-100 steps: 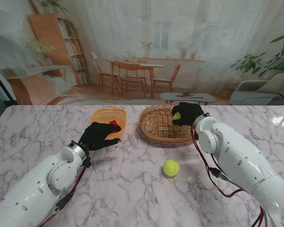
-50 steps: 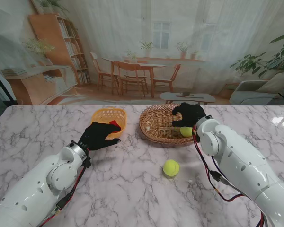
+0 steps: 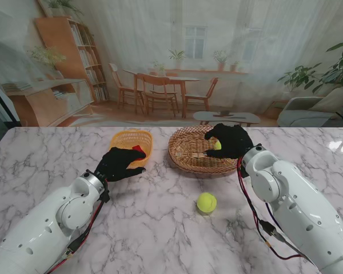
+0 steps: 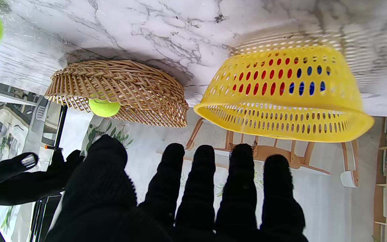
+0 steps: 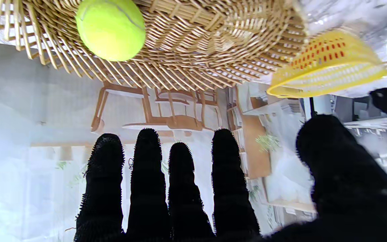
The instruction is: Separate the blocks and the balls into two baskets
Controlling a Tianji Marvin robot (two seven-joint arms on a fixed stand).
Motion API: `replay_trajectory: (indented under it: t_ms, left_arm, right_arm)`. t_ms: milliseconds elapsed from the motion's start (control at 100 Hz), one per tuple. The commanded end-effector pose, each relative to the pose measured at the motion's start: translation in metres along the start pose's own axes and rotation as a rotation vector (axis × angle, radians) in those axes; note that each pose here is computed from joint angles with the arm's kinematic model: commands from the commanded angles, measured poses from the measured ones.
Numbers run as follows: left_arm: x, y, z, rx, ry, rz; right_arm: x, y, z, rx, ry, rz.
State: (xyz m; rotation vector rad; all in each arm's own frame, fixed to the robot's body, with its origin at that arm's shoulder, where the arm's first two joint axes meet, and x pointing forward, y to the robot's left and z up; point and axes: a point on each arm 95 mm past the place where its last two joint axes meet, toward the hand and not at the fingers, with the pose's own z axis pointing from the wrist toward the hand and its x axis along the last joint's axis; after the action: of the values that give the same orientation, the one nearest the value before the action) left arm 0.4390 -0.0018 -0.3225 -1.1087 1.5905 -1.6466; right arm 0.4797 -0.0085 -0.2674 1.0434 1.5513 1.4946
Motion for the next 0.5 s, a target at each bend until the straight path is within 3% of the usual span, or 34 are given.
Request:
replay_trajectory:
  t_ms: [0,490]
  left_arm:
    - [0.0,0.001,0.0,-0.016,-0.001,0.001]
    - [-0.002,0.0,0.0,-0.011,-0.011,0.002]
  right_arm:
    - [0.006,-0.013,-0.01,0.003,0.013,0.009]
    - [0.032,-0.024,-0.052,-0.017,0.106,-0.019]
